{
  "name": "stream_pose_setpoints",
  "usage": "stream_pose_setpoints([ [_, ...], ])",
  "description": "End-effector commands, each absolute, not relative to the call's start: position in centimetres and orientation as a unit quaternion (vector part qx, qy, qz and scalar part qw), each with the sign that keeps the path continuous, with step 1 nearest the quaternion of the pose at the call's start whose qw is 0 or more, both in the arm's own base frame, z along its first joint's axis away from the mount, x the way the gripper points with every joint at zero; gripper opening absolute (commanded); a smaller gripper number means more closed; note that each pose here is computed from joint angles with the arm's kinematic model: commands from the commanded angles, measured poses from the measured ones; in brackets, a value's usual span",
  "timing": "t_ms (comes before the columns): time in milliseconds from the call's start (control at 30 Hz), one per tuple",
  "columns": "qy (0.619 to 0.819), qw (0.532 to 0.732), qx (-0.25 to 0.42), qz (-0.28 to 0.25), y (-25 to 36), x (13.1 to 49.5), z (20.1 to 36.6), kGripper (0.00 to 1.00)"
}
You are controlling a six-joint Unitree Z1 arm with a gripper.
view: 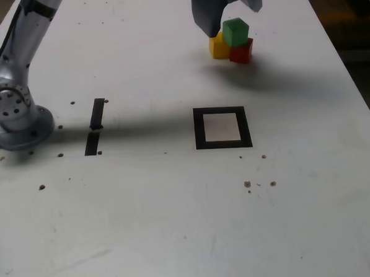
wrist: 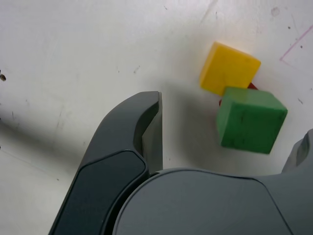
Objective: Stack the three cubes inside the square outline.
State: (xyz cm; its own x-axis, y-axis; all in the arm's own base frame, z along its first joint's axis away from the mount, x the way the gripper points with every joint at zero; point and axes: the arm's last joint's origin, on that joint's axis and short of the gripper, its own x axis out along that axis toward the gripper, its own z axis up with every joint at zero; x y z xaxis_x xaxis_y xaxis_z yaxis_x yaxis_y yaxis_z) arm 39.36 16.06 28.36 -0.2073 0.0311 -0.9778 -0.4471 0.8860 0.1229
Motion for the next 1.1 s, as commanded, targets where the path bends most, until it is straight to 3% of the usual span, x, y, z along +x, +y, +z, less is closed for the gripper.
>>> stream_pose_setpoints([
  [0, 0.755, 0.611, -0.132, 0.197, 16.1, 39.5, 28.3, 0.96],
  [200, 0.758, 0.607, -0.131, 0.198, 16.5, 40.3, 27.2, 0.94],
  [467, 0.766, 0.597, -0.14, 0.194, 16.9, 41.5, 25.1, 0.84],
  [567, 0.763, 0.599, -0.139, 0.198, 17.0, 41.7, 25.1, 0.72],
  [767, 0.751, 0.614, -0.138, 0.202, 17.2, 42.0, 25.8, 0.35],
  [1067, 0.757, 0.605, -0.159, 0.187, 17.2, 42.5, 24.4, 0.28],
])
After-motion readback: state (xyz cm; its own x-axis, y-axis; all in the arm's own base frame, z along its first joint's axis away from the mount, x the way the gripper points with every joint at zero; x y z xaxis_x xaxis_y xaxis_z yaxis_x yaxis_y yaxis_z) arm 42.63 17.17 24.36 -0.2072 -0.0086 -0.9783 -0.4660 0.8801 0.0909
